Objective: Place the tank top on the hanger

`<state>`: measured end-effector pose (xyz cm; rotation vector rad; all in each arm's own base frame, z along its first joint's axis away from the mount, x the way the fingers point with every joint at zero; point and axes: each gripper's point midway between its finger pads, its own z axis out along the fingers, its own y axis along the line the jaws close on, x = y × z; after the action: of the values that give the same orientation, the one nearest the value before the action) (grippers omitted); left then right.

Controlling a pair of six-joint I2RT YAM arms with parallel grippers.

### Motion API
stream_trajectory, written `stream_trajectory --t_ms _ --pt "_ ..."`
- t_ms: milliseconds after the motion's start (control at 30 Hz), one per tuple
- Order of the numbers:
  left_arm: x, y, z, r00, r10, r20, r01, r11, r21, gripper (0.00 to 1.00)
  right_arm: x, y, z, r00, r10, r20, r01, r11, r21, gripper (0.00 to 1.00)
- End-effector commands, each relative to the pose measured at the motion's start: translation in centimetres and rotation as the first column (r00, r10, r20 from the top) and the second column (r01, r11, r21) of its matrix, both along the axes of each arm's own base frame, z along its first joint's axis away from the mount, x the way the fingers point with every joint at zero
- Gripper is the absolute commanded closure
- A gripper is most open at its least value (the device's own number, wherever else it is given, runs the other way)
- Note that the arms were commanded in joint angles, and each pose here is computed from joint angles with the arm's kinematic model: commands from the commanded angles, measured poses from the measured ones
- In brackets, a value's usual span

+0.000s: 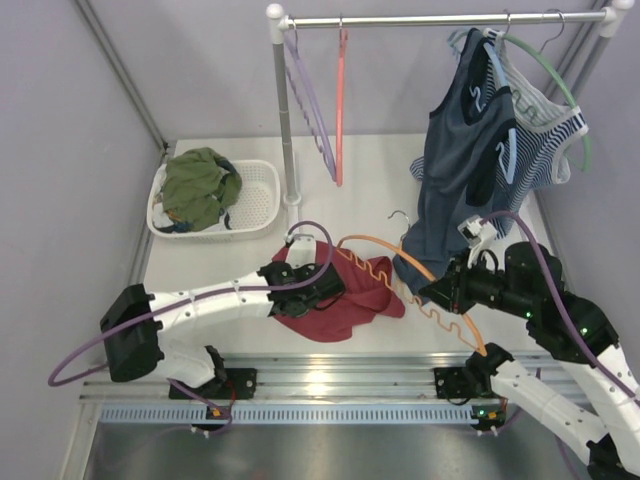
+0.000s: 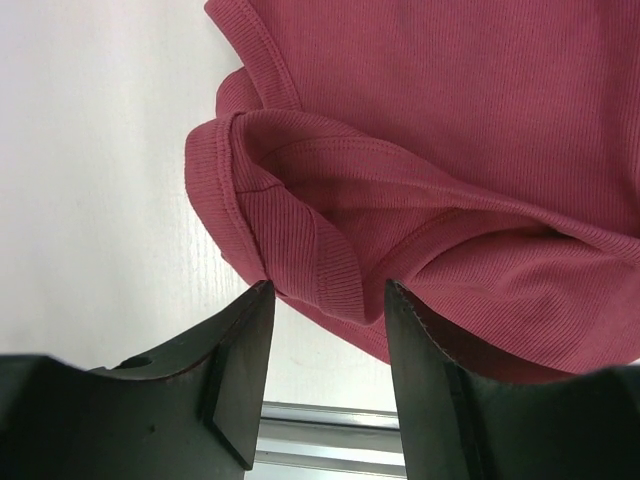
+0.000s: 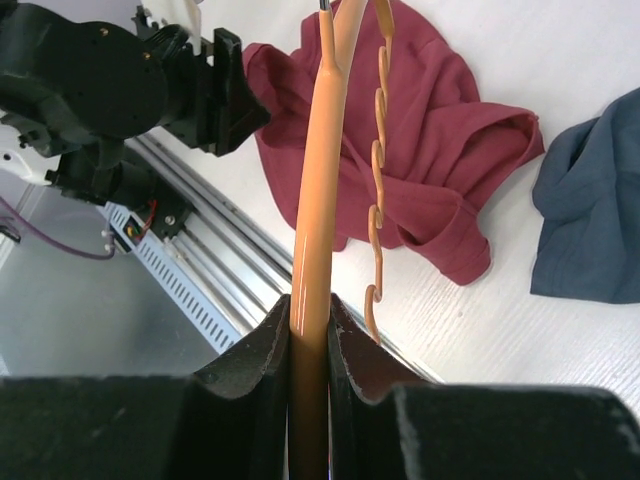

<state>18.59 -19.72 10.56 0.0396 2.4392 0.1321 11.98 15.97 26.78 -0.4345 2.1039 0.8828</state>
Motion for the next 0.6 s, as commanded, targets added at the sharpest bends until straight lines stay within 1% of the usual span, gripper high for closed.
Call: stream_trajectory --t_ms 0,67,200,333,367,433,467,533,567 --pt "0.1 -0.2 -0.7 1.0 -0.004 0.004 0.004 1.0 0.011 0.47 -1.1 0.6 1.1 0.998 0.059 0.027 -0.06 0.997 0.052 1.0" --pt "0.0 -0.4 -1.0 1.0 -0.008 -0.003 0.008 1.0 0.002 0.47 -1.4 0.8 1.1 0.997 0.07 0.019 -0.071 0.995 0.064 1.0" --pt "-0.1 0.0 -1.6 1.0 -0.01 -0.004 0.01 1.0 0.024 0.49 -1.9 1.4 0.6 0.994 0.112 -0.003 -0.111 0.99 0.081 1.0" --pt "-0.2 0.5 -2.2 1.0 -0.002 -0.008 0.003 0.999 0.042 0.57 -2.1 1.9 -0.5 0.989 0.141 -0.036 -0.137 0.987 0.087 1.0" --pt "-0.2 0.7 -2.3 1.0 0.002 -0.005 -0.002 0.999 0.045 0.65 -2.3 2.2 -0.7 0.987 0.157 -0.041 -0.152 0.984 0.095 1.0" --pt "-0.3 0.9 -2.3 1.0 0.005 -0.002 -0.005 0.999 0.047 0.71 -2.4 2.4 -0.7 0.984 0.17 -0.045 -0.164 0.981 0.107 1.0" --pt "-0.3 1.1 -2.2 1.0 0.011 0.002 -0.011 0.999 0.043 0.8 -2.5 2.7 -0.5 0.981 0.187 -0.044 -0.181 0.976 0.118 1.0" --pt "-0.4 1.3 -2.1 1.0 0.011 0.002 -0.011 0.999 0.042 0.89 -2.6 3.0 -0.5 0.978 0.205 -0.044 -0.198 0.972 0.129 1.0" --pt "-0.4 1.3 -2.0 1.0 0.012 0.003 -0.012 0.999 0.04 0.96 -2.7 3.2 -0.4 0.975 0.219 -0.042 -0.211 0.967 0.142 1.0"
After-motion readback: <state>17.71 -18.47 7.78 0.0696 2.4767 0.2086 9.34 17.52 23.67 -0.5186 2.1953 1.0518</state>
